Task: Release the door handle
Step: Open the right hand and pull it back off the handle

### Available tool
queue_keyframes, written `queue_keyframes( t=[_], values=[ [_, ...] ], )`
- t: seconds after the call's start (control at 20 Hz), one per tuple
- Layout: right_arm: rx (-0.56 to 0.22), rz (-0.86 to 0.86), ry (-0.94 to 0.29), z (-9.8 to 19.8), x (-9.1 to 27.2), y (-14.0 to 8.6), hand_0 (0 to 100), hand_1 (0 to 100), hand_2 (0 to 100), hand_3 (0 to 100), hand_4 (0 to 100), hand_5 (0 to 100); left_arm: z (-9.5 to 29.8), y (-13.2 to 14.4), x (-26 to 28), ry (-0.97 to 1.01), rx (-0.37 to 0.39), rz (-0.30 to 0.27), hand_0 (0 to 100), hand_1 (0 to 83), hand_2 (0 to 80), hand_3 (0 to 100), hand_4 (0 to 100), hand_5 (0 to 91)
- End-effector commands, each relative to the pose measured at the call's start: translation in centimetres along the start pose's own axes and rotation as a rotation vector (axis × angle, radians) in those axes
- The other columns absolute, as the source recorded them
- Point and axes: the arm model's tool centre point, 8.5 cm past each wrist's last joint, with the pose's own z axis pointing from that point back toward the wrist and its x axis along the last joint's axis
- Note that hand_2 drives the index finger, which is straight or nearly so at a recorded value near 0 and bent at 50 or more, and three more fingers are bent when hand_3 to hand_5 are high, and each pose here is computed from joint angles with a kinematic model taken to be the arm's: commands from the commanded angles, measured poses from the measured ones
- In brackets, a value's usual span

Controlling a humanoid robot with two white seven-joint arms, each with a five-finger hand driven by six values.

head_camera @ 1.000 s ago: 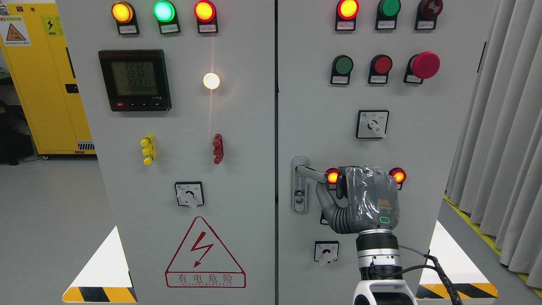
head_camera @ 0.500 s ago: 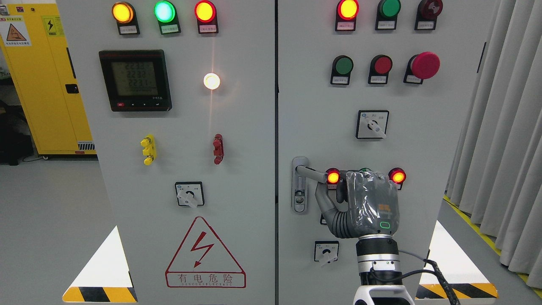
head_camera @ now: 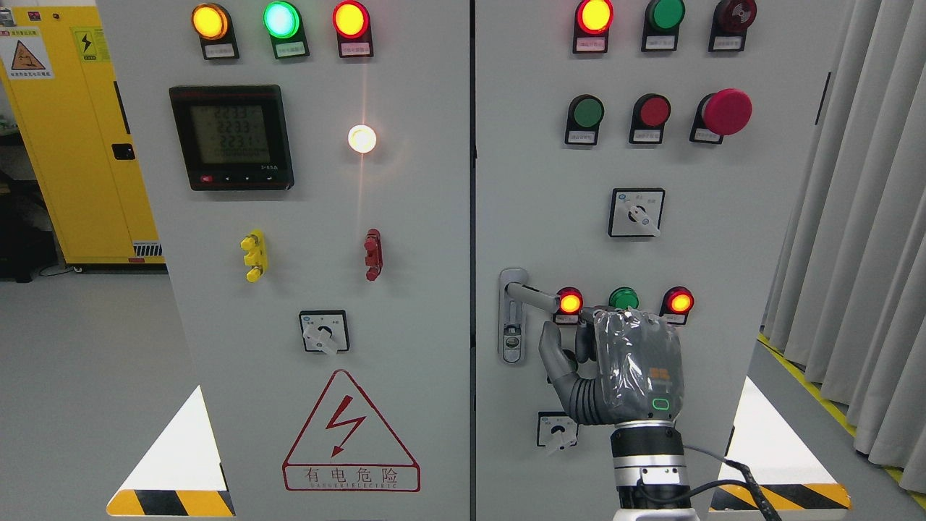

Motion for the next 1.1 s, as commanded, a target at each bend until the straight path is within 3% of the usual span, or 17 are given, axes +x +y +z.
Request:
queue_keyframes(
  t=[0.0, 0.05, 0.2, 0.4, 0.45, 0.55, 0.6, 1.05],
  values=[
    [-0.011, -0.011, -0.055, 2.5, -2.2, -1.4, 63, 35, 45, 65, 65, 56, 0.0, 0.0, 0.0, 0.001, 0.000, 0.000, 12, 55.6, 0.0, 0, 0, 0.0],
    [-0.025, -0.049, -0.074, 2.4, -2.4, -1.6, 63, 34, 36, 52, 53, 40, 0.0, 0.0, 0.0, 0.001, 0.000, 0.000, 12, 55.6, 0.0, 0, 0, 0.0],
    [-0.091, -0.094, -0.124, 2.4, -3.3, -2.8, 61, 32, 23, 34, 36, 26, 0.0, 0.0, 0.0, 0.001, 0.000, 0.000, 12, 55.6, 0.0, 0, 0, 0.0],
    [-0.080, -0.124, -0.125, 3.5, -5.3, -3.0, 65, 28, 6, 10, 11, 4, 0.0, 0.0, 0.0, 0.001, 0.000, 0.000, 12, 55.6, 0.0, 0, 0, 0.0],
    [-0.077, -0.141, -0.126, 3.5, -5.6, -3.1, 70, 19, 0, 0, 0, 0, 0.0, 0.0, 0.0, 0.001, 0.000, 0.000, 12, 55.6, 0.0, 0, 0, 0.0],
    [-0.080, -0.170, -0.146, 3.8, -5.3, -3.2, 71, 14, 0, 0, 0, 0, 0.0, 0.0, 0.0, 0.001, 0.000, 0.000, 12, 55.6, 0.0, 0, 0, 0.0],
    [-0.073, -0.173, -0.156, 4.1, -5.2, -3.1, 67, 5, 0, 0, 0, 0, 0.0, 0.0, 0.0, 0.001, 0.000, 0.000, 12, 55.6, 0.0, 0, 0, 0.0],
    [-0.079, -0.175, -0.154, 4.2, -5.5, -3.4, 60, 5, 0, 0, 0, 0, 0.0, 0.0, 0.0, 0.001, 0.000, 0.000, 12, 55.6, 0.0, 0, 0, 0.0]
  ],
)
